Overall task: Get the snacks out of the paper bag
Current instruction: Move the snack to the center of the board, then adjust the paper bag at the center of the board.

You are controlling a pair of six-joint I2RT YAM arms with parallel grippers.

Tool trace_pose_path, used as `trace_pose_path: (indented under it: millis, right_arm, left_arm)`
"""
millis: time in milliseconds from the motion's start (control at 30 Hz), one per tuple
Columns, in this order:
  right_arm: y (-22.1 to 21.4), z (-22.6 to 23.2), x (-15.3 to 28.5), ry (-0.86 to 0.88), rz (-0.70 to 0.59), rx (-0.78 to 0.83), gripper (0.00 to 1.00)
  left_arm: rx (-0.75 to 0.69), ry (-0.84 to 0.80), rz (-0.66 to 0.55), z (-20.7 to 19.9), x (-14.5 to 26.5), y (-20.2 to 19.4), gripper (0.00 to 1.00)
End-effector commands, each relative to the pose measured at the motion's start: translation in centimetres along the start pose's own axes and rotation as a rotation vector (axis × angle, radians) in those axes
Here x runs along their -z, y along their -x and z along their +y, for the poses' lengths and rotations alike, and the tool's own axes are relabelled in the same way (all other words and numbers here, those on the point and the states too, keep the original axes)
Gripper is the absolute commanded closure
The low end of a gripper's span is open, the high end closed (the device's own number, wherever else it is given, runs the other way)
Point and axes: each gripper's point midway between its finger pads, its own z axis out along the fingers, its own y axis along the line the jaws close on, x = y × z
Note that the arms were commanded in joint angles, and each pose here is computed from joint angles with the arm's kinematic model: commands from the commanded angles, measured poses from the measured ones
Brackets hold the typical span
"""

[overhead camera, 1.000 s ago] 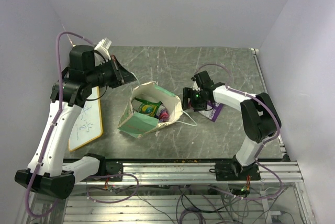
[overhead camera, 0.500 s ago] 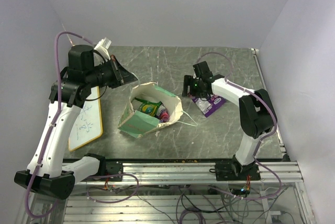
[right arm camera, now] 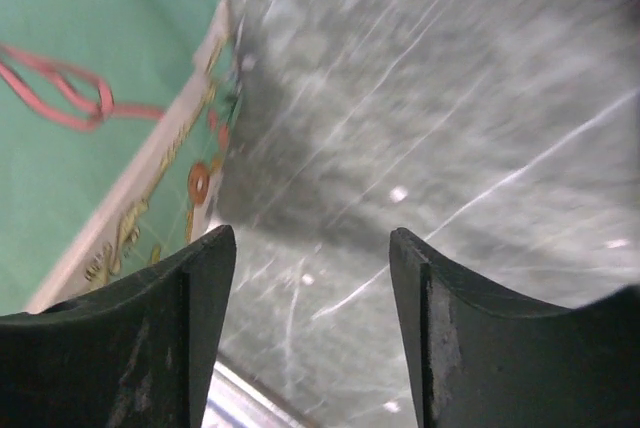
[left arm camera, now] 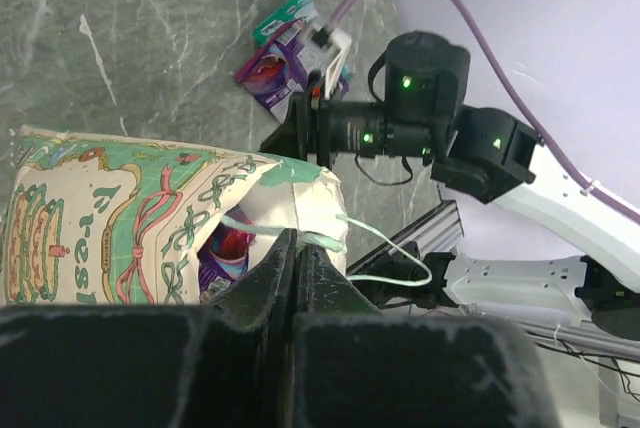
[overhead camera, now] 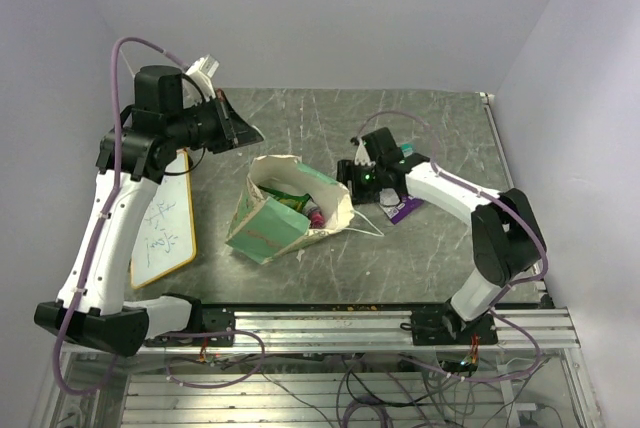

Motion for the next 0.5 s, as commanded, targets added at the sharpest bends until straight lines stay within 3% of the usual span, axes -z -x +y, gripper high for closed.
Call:
trace_pose_path:
  millis: [0, 267, 367, 467]
  right_arm:
    - [-5.2, 3.8, -0.8, 0.15, 0.174, -0.08, 0.39]
    - [-7.6, 13.0, -3.3, 0.403, 0.253, -0.142, 0.4]
    - [-8.4, 14.7, -4.2, 0.384, 0.265, -0.086, 0.38]
    - [-8.9, 12.6, -4.5, 0.276, 0.292, -0.025, 0.37]
  left_arm:
    - [-0.078, -0.036, -0.053, -1.2, 0.3, 2.1, 0.93]
    - [-0.229, -0.039, -0.098, -2.1, -0.1, 5.4, 0.93]
    - [-0.194, -0.062, -0.078, -2.1, -1.0, 5.2, 0.93]
    - [-0.133, -0.083, -0.069, -1.8, -1.0, 3.7, 0.93]
